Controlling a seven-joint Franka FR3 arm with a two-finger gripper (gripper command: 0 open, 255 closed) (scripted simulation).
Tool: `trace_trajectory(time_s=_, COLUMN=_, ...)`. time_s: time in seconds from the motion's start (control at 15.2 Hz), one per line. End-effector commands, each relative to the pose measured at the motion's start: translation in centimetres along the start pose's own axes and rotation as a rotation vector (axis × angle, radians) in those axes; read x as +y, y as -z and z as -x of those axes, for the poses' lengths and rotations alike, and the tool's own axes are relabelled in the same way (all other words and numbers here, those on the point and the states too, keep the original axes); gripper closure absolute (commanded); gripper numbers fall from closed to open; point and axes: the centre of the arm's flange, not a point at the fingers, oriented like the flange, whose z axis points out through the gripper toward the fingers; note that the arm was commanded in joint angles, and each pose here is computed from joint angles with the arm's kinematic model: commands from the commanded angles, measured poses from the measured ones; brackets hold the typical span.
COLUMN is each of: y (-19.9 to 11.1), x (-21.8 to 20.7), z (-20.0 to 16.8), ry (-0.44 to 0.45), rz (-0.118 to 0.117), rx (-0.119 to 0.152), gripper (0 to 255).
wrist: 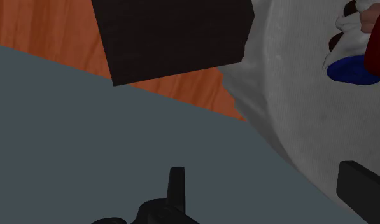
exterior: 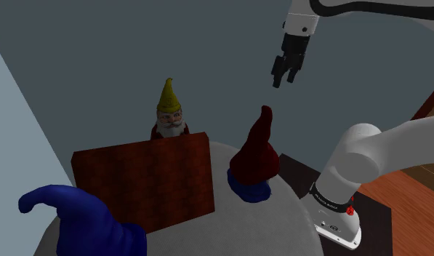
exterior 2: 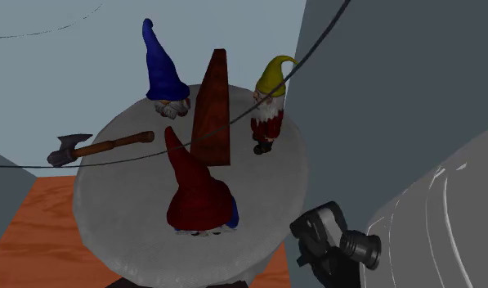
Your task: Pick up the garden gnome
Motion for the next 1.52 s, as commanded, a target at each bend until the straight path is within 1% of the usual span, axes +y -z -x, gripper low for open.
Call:
trace_trajectory(time_s=0.0, y=0.0, x=0.0, z=0.0, ry=0.0, rz=0.0, rx=0.0, gripper=0)
trace_trajectory(time_s=0.73, y=1.8, x=-14.2, z=-2.3, ry=-0.147, rz=0.002, rx=0.023, gripper=0)
trace_trajectory(time_s=1.45, y=3.6, x=-28.0, z=-6.6, ry=-0.295, rz=0.005, rx=0.046, gripper=0)
